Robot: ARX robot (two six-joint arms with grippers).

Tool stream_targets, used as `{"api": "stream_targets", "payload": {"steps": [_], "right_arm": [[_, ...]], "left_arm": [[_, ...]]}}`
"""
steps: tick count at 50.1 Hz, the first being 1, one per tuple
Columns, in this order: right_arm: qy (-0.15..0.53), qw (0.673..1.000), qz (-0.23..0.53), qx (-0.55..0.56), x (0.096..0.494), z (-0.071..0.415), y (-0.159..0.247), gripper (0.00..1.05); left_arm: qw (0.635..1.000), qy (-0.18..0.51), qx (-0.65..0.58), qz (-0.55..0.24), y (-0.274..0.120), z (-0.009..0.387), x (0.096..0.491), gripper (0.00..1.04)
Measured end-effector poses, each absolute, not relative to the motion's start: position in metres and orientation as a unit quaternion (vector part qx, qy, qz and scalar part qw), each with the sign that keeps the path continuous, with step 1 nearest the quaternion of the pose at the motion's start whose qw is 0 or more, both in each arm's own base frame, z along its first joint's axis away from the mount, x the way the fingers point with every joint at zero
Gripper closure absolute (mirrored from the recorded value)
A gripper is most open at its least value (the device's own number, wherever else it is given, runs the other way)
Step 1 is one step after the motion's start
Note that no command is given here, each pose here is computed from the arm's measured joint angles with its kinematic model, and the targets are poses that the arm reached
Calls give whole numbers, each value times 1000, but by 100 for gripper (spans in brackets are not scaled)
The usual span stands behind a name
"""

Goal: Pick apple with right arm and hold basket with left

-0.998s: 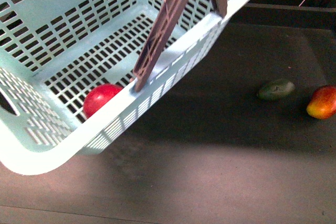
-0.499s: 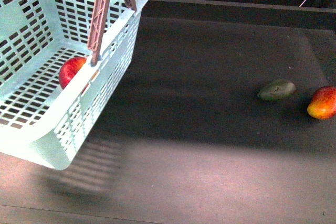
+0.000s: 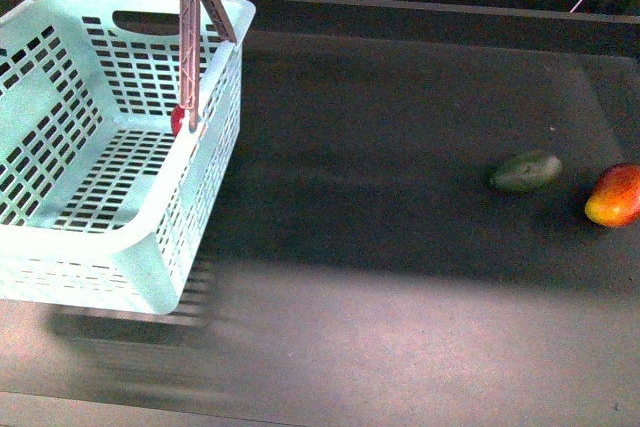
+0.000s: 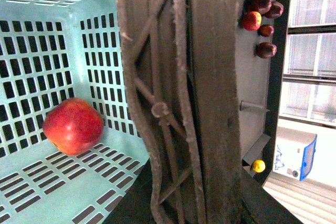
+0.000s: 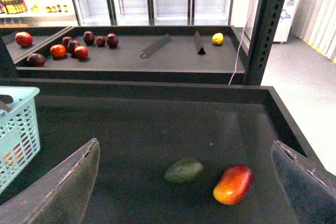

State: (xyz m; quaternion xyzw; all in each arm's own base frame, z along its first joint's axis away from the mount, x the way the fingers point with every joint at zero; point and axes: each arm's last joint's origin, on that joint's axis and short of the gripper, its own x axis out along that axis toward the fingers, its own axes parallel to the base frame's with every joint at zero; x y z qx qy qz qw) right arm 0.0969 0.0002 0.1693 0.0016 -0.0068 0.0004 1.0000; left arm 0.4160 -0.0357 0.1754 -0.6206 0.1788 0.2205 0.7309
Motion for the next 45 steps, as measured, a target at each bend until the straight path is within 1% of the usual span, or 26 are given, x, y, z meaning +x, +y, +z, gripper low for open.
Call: {"api": "stream_targets", "payload": {"steps": [9, 19, 28, 30, 32, 36, 38, 40, 41, 44, 45], "right_arm": [[-7, 1000, 0, 1, 97, 169, 0, 9], [-7, 1000, 0, 1, 97, 169, 0, 9], [-7, 1000, 0, 1, 97, 169, 0, 9], [-7, 1000, 0, 1, 97, 169, 0, 9], [-7, 1000, 0, 2, 97, 169, 0, 9], [-7, 1000, 1, 1, 97, 169, 0, 9], [-7, 1000, 1, 1, 97, 169, 0, 9], [-7, 1000, 1, 1, 97, 169, 0, 9], [-7, 1000, 0, 2, 97, 169, 0, 9], [-7, 1000, 0, 1, 97, 169, 0, 9], [-7, 1000, 0, 1, 97, 169, 0, 9]], "left_arm": [[725, 164, -632, 220, -28, 174, 419, 87], [716, 186, -634, 225, -23, 156, 423, 87], [716, 196, -631, 225, -21, 154, 422, 87], [715, 198, -633, 222, -21, 154, 422, 83], [713, 202, -638, 209, -21, 153, 422, 74], [713, 201, -640, 204, -21, 152, 420, 64], [713, 199, -641, 205, -21, 153, 418, 55], [712, 195, -642, 205, -21, 156, 416, 49], [712, 191, -644, 204, -21, 160, 413, 44], [711, 183, -650, 199, -21, 170, 407, 34], [711, 181, -650, 198, -21, 172, 405, 32]]}}
